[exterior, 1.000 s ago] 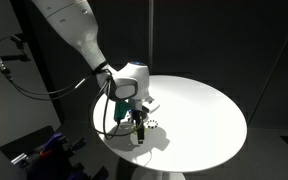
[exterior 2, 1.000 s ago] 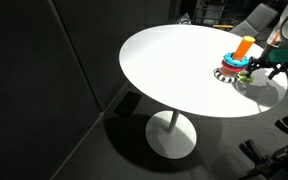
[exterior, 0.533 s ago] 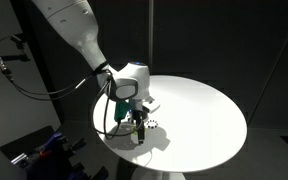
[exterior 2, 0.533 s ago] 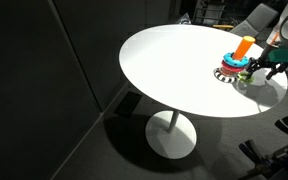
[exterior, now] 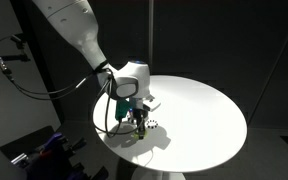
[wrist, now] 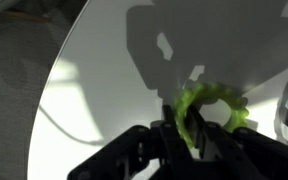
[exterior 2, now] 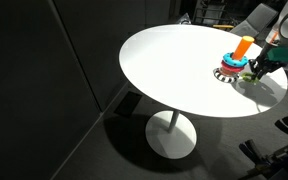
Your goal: Put the yellow ring through the pole
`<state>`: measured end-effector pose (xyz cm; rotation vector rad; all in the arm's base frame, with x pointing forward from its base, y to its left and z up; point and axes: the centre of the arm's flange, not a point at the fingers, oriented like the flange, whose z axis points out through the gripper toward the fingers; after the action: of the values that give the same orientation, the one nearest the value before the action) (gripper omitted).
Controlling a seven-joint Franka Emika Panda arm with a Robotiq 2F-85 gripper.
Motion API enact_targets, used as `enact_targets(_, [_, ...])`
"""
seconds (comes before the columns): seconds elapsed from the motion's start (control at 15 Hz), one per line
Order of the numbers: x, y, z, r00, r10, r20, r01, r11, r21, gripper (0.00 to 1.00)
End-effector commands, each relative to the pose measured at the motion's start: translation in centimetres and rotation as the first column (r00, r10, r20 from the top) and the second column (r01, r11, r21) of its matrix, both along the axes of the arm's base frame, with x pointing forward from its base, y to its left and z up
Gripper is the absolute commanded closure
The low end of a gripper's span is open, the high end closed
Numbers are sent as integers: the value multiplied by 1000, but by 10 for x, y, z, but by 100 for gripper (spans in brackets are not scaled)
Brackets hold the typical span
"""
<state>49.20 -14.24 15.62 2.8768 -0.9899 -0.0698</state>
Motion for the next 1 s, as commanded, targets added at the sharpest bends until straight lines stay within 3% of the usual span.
enact_targets(0.0, [0, -6, 18, 1000, 4, 11, -4, 1000, 0, 97])
enact_targets(0.93, [13, -9, 102, 997, -12, 74, 12, 1000, 1, 94])
